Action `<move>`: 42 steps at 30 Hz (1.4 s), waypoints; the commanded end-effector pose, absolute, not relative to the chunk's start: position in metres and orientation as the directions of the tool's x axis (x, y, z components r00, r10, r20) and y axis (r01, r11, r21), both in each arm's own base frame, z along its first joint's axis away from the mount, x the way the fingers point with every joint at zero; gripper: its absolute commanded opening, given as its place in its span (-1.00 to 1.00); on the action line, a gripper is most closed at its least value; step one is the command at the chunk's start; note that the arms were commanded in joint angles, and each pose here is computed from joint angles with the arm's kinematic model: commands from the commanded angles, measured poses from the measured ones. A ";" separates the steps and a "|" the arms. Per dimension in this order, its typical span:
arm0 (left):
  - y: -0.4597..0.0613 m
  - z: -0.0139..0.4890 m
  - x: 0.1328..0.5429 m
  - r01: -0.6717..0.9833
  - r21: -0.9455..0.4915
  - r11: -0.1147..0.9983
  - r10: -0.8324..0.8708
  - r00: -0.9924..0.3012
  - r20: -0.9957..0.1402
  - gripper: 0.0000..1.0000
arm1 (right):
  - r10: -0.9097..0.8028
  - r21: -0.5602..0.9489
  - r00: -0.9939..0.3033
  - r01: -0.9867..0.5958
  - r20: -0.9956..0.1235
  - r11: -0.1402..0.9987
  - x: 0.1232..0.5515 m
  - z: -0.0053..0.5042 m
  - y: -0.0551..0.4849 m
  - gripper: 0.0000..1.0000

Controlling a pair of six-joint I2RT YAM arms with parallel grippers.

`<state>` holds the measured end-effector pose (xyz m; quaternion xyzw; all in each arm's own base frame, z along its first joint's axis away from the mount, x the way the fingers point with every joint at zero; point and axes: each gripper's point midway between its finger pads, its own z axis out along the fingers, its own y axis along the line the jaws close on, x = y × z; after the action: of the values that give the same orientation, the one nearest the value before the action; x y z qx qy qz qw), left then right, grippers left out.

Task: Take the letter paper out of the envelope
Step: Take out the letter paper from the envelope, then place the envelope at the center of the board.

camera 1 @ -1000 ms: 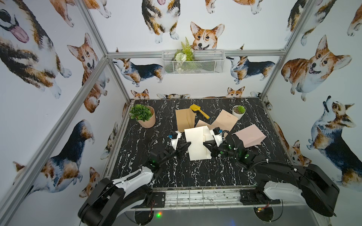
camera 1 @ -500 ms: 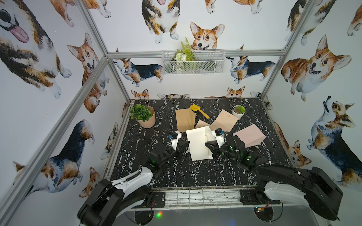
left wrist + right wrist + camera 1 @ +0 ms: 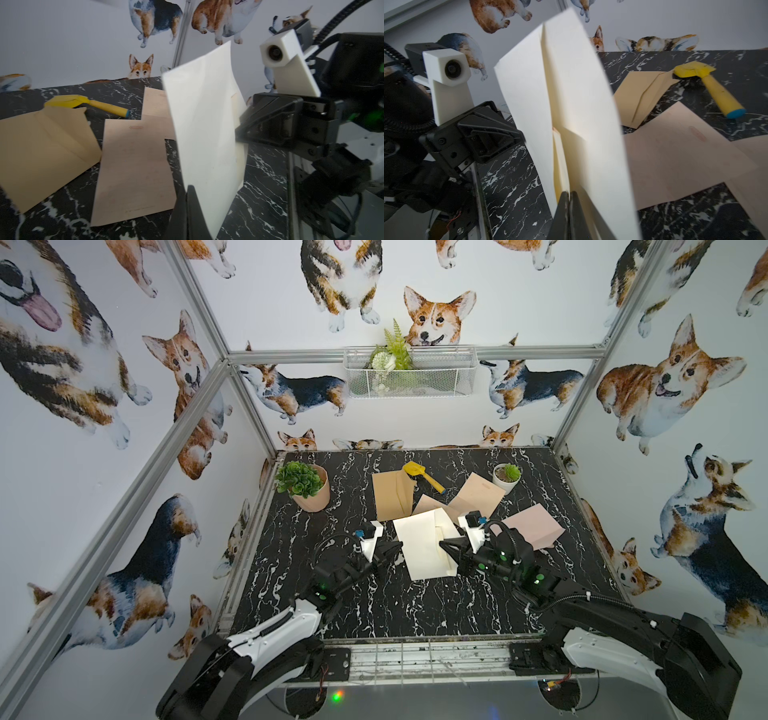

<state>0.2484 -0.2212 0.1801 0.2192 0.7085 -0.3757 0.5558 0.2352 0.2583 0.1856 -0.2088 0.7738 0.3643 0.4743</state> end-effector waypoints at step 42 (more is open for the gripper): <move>0.011 0.103 0.277 -0.385 -0.327 0.863 -0.462 -0.340 -0.819 0.37 | -0.057 0.438 -0.710 -0.493 -0.702 0.752 0.228 0.152 0.228 -1.00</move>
<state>0.2777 0.0103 0.1011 -0.2546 0.8225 -0.0320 0.5077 0.2328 0.2317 0.1611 -0.1704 0.8457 0.3265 0.3862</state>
